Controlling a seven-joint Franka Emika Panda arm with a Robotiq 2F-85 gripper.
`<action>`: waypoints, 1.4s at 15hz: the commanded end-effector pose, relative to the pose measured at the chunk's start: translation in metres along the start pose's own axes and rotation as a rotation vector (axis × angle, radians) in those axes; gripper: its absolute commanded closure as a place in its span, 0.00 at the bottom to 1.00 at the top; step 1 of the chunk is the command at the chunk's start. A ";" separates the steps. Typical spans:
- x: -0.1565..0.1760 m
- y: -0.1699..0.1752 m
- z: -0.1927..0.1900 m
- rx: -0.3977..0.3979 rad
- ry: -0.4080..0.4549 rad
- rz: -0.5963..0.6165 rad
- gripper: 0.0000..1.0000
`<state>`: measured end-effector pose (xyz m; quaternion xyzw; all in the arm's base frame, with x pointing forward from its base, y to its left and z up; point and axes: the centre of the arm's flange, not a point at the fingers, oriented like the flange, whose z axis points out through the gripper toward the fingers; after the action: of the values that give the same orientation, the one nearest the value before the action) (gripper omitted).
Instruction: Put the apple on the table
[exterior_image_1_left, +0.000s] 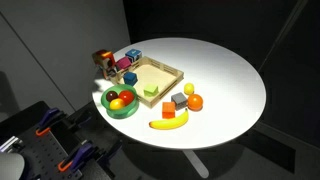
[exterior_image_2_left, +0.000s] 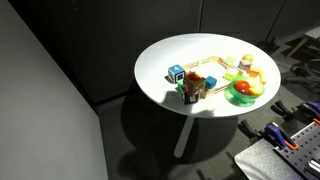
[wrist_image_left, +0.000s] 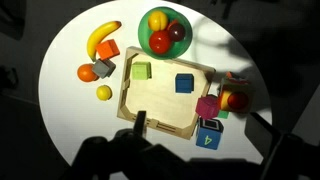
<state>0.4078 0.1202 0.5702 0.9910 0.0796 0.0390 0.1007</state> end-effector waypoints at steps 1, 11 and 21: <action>0.000 0.000 -0.001 0.000 0.002 0.000 0.00; 0.019 0.018 0.019 0.013 -0.069 0.033 0.00; 0.028 0.062 0.093 0.102 -0.135 -0.004 0.00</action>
<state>0.4488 0.0638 0.5074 0.9947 0.0607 -0.0351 0.0746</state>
